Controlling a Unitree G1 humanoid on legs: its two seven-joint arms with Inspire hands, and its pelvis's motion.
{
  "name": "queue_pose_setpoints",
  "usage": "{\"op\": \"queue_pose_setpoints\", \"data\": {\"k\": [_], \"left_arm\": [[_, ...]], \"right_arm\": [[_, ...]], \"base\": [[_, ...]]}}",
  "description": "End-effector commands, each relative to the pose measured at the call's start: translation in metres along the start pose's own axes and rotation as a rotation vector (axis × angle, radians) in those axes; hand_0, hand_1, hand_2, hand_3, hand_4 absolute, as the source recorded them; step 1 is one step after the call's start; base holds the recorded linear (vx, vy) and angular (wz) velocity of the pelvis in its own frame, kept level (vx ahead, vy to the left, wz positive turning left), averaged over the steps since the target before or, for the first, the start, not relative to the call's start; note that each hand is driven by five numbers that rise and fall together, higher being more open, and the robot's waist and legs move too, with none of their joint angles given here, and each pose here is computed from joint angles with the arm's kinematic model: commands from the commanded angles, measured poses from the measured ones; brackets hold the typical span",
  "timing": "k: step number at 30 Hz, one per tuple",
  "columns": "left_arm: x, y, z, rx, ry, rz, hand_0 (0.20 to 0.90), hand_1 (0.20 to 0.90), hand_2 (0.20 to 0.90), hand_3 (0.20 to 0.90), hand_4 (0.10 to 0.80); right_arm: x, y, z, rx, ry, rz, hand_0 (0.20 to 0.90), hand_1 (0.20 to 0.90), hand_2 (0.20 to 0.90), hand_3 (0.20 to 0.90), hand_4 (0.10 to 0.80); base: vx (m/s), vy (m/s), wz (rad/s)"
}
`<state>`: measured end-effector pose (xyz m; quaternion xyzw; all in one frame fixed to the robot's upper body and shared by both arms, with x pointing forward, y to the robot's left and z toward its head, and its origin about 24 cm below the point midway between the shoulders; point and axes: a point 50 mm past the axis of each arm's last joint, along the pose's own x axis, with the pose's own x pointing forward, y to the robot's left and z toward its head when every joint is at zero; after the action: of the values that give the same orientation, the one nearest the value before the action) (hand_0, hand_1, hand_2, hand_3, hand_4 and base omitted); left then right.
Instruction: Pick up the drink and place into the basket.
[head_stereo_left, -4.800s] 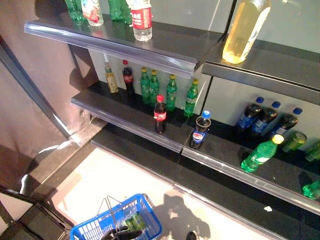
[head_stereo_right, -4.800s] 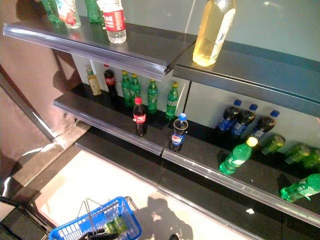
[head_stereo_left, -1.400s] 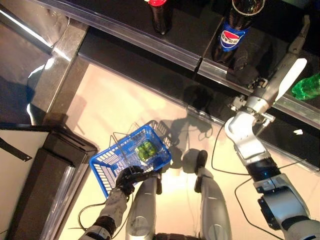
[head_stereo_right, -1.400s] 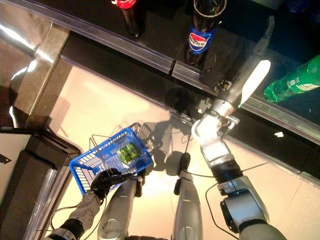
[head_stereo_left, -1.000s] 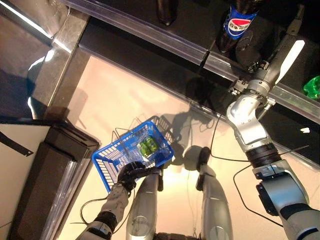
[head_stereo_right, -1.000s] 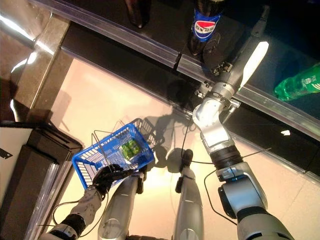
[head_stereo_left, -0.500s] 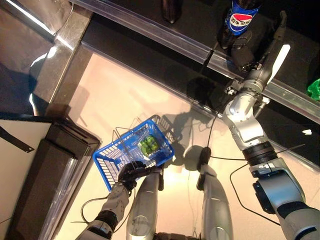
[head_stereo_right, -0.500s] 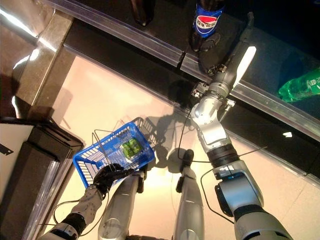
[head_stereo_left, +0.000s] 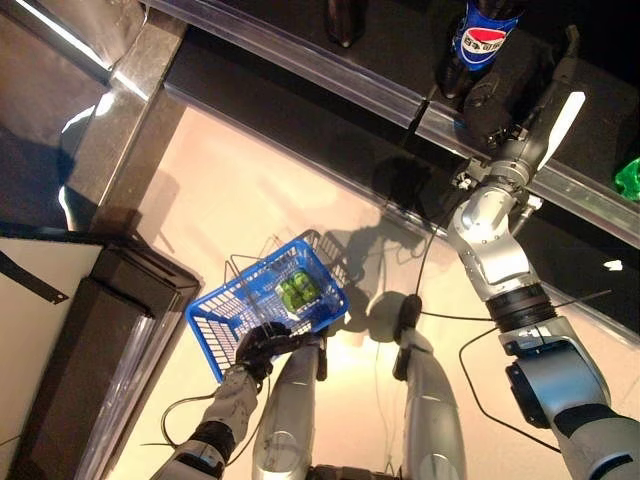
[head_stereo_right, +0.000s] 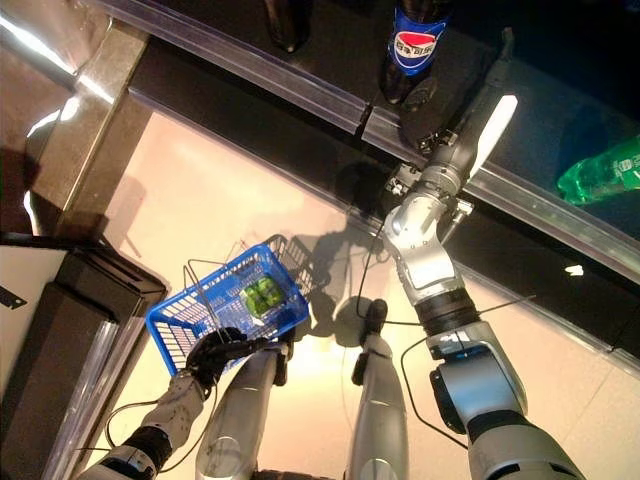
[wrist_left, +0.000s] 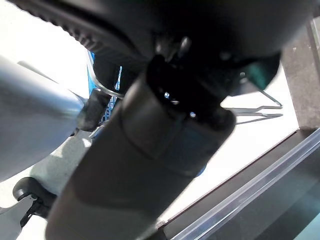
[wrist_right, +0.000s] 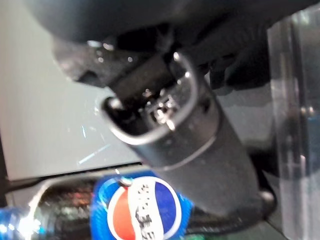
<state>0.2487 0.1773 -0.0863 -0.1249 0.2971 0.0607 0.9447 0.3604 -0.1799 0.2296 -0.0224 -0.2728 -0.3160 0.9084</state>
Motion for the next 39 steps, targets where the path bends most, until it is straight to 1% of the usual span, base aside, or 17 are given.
{"op": "queue_pose_setpoints", "data": {"k": [1, 5, 15, 18, 20, 24, 27, 31, 36, 39], "left_arm": [[-0.028, 0.006, -0.065, -0.025, 0.178, -0.004, 0.3, 0.3, 0.3, 0.2, 0.1], [-0.031, 0.008, -0.07, -0.033, 0.183, 0.003, 0.3, 0.3, 0.3, 0.2, 0.1], [-0.036, 0.003, -0.081, -0.069, 0.193, 0.009, 0.3, 0.3, 0.3, 0.2, 0.1], [-0.037, 0.003, -0.082, -0.07, 0.199, 0.01, 0.3, 0.3, 0.3, 0.2, 0.1], [-0.036, 0.004, -0.081, -0.071, 0.201, 0.009, 0.3, 0.3, 0.3, 0.2, 0.1], [-0.035, 0.004, -0.08, -0.059, 0.204, -0.003, 0.3, 0.3, 0.3, 0.2, 0.1], [-0.035, 0.004, -0.079, -0.052, 0.206, -0.008, 0.3, 0.3, 0.3, 0.2, 0.1], [-0.033, 0.003, -0.077, -0.037, 0.213, -0.016, 0.3, 0.3, 0.3, 0.2, 0.1], [-0.032, 0.004, -0.075, -0.026, 0.218, -0.024, 0.3, 0.3, 0.3, 0.2, 0.1], [-0.031, 0.005, -0.073, -0.026, 0.221, -0.025, 0.3, 0.3, 0.3, 0.2, 0.1]], "right_arm": [[0.004, -0.011, 0.069, 0.166, -0.294, -0.085, 0.9, 0.9, 0.9, 0.9, 0.8], [-0.006, -0.014, 0.073, 0.189, -0.323, -0.075, 0.9, 0.9, 0.9, 0.9, 0.8], [-0.039, -0.012, 0.078, 0.298, -0.339, 0.054, 0.9, 0.9, 0.9, 0.9, 0.8], [-0.042, -0.012, 0.08, 0.315, -0.339, 0.079, 0.9, 0.9, 0.9, 0.9, 0.8], [-0.04, -0.009, 0.079, 0.314, -0.317, 0.091, 0.9, 0.9, 0.9, 0.9, 0.8], [-0.033, 0.0, 0.064, 0.343, -0.172, 0.121, 0.9, 0.9, 0.9, 0.9, 0.8], [-0.026, 0.004, 0.065, 0.326, -0.177, 0.116, 0.9, 0.9, 0.9, 0.9, 0.8], [-0.006, 0.01, 0.076, 0.313, -0.184, 0.098, 0.9, 0.9, 0.9, 0.9, 0.8], [0.003, 0.016, 0.093, 0.322, -0.227, 0.123, 0.9, 0.9, 0.9, 0.9, 0.8], [0.003, 0.019, 0.097, 0.325, -0.236, 0.154, 0.9, 0.9, 0.9, 0.9, 0.8]], "base": [[0.0, 0.0, 0.0], [0.0, 0.0, 0.0], [0.0, 0.003, -0.02], [0.009, 0.003, -0.01], [0.0, 0.0, 0.0], [0.0, 0.0, 0.0], [0.0, 0.0, 0.0], [0.006, 0.016, 0.0], [0.0, 0.0, 0.0], [0.014, 0.016, 0.03]]}}
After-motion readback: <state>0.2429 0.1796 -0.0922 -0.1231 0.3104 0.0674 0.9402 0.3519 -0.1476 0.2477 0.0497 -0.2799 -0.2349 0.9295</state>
